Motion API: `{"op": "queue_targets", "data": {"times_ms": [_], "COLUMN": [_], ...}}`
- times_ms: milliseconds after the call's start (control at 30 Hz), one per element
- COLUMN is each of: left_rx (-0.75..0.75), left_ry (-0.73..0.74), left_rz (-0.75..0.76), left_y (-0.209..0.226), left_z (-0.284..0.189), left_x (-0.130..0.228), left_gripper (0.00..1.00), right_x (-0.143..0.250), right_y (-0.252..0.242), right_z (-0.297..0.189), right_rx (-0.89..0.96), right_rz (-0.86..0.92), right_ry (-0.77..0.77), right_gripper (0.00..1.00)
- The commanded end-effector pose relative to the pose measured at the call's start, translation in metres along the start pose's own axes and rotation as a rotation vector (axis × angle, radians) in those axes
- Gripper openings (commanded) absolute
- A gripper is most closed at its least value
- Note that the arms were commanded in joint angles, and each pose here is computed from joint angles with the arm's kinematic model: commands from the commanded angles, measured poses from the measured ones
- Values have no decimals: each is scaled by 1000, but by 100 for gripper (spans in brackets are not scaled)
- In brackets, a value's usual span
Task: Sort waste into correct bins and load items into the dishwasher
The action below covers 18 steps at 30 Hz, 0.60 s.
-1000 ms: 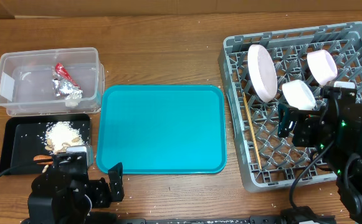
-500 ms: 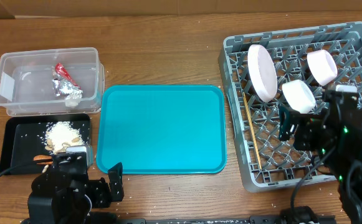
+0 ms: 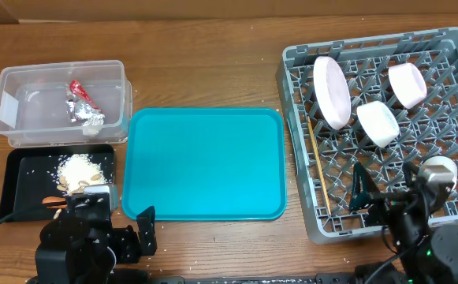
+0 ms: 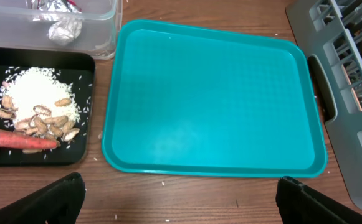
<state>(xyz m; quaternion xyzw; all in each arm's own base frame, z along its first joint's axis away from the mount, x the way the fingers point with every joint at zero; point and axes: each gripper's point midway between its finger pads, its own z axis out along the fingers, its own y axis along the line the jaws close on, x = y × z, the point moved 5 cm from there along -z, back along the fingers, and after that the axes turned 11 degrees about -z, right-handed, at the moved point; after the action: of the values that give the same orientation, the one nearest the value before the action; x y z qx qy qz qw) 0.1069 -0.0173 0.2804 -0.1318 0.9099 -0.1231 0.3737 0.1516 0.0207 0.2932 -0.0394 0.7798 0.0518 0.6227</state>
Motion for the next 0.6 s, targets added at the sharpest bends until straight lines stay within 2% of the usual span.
{"op": "queue_targets", "data": {"times_ms": [0,200,567], "left_rx": [-2,-2,-2], "left_ry": [-7,-7,-7], "left_rz": [-2,-2,-2], "left_y": [1,1,1], "left_z": [-1,-1,-1], "left_x": [1,1,1], "left_gripper": [100,100,100], "right_x": [19,37,68], "right_y": [-1,-1,-13], "right_z": [10,25,56], "right_rx": [-2,-13,68], "right_rz": [-2,3,-1], "right_ry": [-83,-272,-426], "right_gripper": [100,100,100]}}
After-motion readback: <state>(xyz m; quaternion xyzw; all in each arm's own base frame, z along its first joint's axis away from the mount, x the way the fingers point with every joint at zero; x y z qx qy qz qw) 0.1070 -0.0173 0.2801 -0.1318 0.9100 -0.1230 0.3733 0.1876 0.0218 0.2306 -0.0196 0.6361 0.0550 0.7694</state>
